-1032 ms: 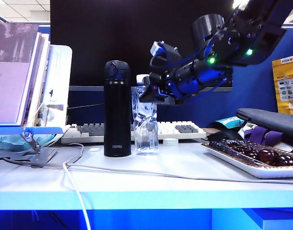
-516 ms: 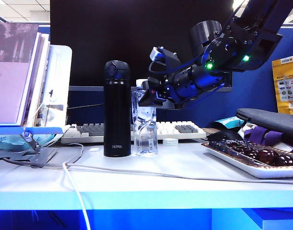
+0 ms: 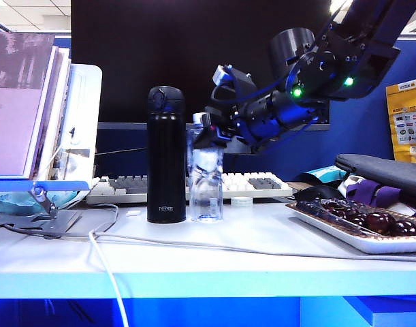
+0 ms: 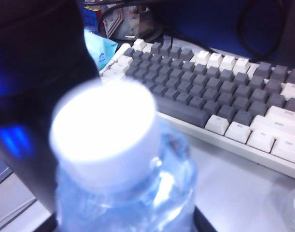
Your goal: Pick up the mineral water bottle and place it vertically to the right of the black thermos cup.
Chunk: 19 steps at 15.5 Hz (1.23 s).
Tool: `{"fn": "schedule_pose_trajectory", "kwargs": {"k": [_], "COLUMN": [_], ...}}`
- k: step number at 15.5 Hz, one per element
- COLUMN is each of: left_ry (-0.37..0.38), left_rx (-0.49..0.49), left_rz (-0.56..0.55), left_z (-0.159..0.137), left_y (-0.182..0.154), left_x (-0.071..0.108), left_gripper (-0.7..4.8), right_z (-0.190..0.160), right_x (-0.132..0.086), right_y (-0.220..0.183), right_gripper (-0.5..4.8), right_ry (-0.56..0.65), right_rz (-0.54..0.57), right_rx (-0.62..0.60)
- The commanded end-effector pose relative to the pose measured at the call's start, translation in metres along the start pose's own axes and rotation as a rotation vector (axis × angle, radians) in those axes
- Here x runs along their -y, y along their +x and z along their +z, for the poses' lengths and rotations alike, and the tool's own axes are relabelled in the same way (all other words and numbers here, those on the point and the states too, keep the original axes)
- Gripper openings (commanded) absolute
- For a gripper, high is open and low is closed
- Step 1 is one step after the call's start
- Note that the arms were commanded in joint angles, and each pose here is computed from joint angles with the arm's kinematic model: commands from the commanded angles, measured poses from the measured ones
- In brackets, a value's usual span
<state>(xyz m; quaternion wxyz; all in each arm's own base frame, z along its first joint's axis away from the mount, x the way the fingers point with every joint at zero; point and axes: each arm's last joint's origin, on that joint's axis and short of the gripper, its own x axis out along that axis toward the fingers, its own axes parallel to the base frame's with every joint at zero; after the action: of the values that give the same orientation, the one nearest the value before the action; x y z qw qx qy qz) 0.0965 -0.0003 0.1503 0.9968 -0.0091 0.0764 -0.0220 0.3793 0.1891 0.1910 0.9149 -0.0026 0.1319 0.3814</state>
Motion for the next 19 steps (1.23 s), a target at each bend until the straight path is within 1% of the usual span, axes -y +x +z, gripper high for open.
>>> {"fn": "schedule_pose_trajectory", "kwargs": {"k": [1,2,4,8,11,14,16,17,18,19], "left_ry": [0.004,0.004,0.004,0.004,0.004,0.004,0.004,0.004,0.004,0.004], "left_rx": [-0.007,-0.007,-0.007,-0.007,-0.007,-0.007,-0.007,-0.007,-0.007,-0.007], "left_rz": [-0.005,-0.005,-0.005,-0.005,-0.005,-0.005,-0.005,-0.005,-0.005,-0.005], "left_z": [-0.001,-0.001,-0.001,-0.001,-0.001,-0.001,-0.001,-0.001,-0.001,-0.001], "left_y": [0.000,0.000,0.000,0.000,0.000,0.000,0.000,0.000,0.000,0.000], "left_x": [0.000,0.000,0.000,0.000,0.000,0.000,0.000,0.000,0.000,0.000], "left_gripper": [-0.04,-0.04,-0.04,-0.04,-0.04,-0.04,-0.04,-0.04,-0.04,-0.04], "right_z": [0.007,0.007,0.008,0.016,0.025,0.041,0.065,0.078,0.098,0.117], "right_x": [-0.001,-0.001,-0.001,-0.002,-0.003,-0.006,-0.012,-0.015,-0.021,-0.028], "right_y": [-0.001,-0.001,-0.001,-0.002,-0.007,-0.015,-0.032,-0.042,-0.059,-0.079], "right_gripper": [3.51,3.52,3.74,3.93,3.93,3.93,3.91,3.78,2.89,1.87], "right_ry": [-0.021,-0.021,-0.024,-0.044,-0.058,-0.073,-0.094,-0.105,-0.118,-0.125], "right_rz": [0.009,0.009,0.011,0.007,-0.008,-0.013,-0.016,-0.016,-0.032,-0.071], "right_rx": [0.036,0.036,0.044,0.098,0.139,0.183,0.242,0.273,0.318,0.357]}}
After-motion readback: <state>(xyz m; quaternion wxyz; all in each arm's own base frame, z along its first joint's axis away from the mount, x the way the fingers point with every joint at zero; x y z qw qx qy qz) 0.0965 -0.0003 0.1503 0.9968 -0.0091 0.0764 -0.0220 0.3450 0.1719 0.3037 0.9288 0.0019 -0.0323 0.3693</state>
